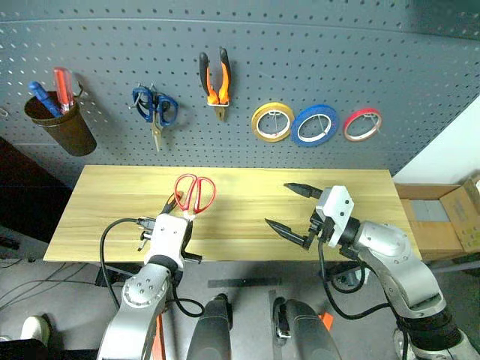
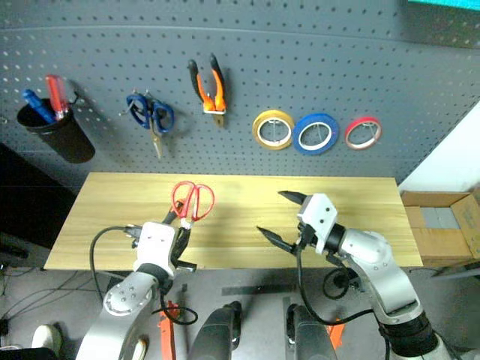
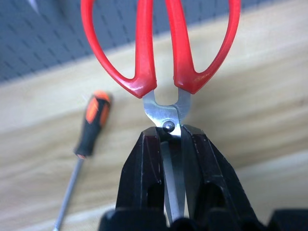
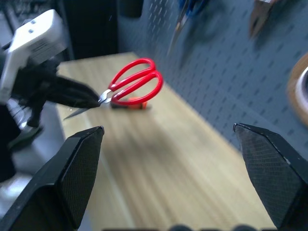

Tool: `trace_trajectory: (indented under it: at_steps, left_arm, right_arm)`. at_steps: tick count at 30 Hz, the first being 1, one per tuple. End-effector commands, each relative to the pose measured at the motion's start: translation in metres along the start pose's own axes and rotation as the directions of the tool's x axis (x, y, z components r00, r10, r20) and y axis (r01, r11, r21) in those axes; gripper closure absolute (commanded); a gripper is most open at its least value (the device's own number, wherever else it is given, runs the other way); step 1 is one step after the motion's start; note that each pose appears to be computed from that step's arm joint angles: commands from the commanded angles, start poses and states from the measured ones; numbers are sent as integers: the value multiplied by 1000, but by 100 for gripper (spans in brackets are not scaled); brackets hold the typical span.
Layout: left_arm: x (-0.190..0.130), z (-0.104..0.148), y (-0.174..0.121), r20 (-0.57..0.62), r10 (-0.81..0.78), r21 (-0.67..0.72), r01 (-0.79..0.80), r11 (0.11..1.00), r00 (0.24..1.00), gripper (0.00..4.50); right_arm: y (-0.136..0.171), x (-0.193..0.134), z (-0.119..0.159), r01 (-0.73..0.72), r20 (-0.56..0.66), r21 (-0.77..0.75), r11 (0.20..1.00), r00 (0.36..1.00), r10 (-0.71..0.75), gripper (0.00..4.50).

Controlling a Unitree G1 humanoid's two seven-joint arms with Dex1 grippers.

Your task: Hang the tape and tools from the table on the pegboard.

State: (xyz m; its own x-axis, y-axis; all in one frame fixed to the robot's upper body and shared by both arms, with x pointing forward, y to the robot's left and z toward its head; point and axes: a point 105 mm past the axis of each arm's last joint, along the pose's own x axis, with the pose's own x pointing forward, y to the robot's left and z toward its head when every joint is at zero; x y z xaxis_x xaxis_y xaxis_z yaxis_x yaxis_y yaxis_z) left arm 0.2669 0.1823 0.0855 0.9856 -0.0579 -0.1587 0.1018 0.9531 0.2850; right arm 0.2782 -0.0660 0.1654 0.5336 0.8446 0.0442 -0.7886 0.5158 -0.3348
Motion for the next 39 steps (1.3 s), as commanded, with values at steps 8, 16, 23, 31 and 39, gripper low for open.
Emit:
trace_trajectory:
  at_steps: [8,16,23,31,39]
  left_arm:
    - [-24,68,42,409,251,-8,-271,962,877,428]
    - [13,85,70,449,284,-53,-293,955,847,428]
    - [62,98,71,424,171,-97,-143,985,889,428]
    - [82,90,56,357,94,-129,-51,990,929,428]
    - [90,77,59,280,106,-170,-59,984,954,428]
  right_arm:
    - [-18,13,60,27,284,47,999,958,-39,0]
    - [-29,29,61,53,266,-10,999,963,-48,0]
    - [-35,36,60,84,246,-19,996,966,-77,0]
    - [-35,33,58,109,228,-24,994,969,-100,0]
    - [-36,29,55,126,203,-16,992,972,-120,0]
